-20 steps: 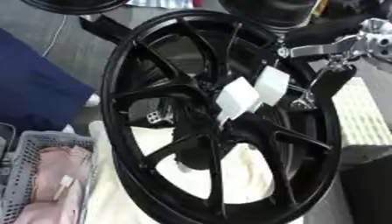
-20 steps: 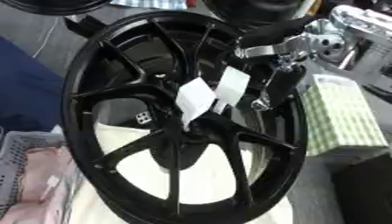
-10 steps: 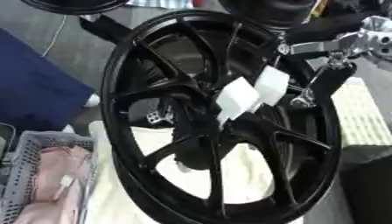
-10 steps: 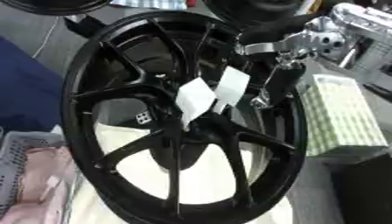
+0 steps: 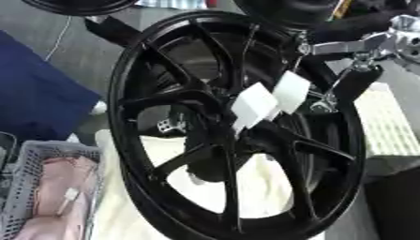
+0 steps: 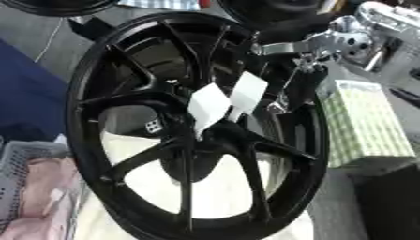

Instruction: Pull the pin out of the wheel hub.

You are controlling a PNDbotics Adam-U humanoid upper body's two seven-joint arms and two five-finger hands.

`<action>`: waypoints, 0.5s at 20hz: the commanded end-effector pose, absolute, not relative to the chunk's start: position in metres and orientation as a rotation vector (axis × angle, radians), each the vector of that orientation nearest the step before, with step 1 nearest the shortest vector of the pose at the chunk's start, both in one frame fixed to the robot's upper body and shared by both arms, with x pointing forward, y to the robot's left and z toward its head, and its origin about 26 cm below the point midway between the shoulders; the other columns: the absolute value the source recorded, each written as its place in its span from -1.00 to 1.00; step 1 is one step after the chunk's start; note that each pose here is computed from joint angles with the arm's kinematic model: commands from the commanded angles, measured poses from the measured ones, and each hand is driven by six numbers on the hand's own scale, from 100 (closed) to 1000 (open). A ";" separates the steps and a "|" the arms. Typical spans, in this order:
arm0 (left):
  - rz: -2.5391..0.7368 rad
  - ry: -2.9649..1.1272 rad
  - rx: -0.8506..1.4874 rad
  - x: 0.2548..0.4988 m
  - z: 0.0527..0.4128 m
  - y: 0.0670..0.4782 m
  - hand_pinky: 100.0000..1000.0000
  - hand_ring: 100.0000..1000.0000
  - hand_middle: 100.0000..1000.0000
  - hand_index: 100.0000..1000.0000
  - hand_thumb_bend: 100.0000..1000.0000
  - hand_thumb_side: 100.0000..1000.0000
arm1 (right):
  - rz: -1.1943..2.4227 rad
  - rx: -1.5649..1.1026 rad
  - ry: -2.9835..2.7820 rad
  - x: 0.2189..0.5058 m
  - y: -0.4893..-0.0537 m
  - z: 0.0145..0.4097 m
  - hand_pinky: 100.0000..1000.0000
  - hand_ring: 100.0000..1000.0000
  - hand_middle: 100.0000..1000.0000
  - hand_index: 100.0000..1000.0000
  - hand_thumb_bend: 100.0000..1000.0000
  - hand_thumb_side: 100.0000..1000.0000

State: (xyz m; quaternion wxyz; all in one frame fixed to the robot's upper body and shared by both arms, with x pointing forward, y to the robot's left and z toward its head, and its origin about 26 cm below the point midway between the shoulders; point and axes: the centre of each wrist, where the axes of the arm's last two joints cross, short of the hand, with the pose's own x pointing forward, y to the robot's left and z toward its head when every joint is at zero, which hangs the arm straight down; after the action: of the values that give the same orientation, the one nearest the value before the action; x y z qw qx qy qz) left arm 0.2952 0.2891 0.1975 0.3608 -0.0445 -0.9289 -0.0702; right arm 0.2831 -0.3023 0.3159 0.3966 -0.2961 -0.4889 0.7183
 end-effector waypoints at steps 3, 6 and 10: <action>-0.203 -2.409 -0.116 0.293 0.204 0.289 0.44 0.29 0.21 0.65 -0.97 0.31 | 1.819 -0.779 -1.254 0.280 -0.302 0.324 0.74 0.77 0.47 0.38 -0.48 -1.00; -0.203 -2.409 -0.117 0.293 0.204 0.288 0.44 0.29 0.21 0.65 -0.97 0.31 | 1.814 -0.779 -1.259 0.281 -0.302 0.324 0.73 0.76 0.45 0.36 -0.48 -1.00; -0.200 -2.409 -0.118 0.293 0.204 0.288 0.44 0.29 0.21 0.65 -0.96 0.31 | 1.802 -0.772 -1.275 0.281 -0.300 0.323 0.71 0.74 0.35 0.26 -0.54 -1.00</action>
State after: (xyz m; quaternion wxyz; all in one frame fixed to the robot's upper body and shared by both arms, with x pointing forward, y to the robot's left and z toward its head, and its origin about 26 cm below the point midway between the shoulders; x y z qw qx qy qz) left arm 0.2952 0.2891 0.1975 0.3623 -0.0453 -0.9282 -0.0714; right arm 0.2839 -0.2997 0.3139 0.3975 -0.2919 -0.4991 0.7126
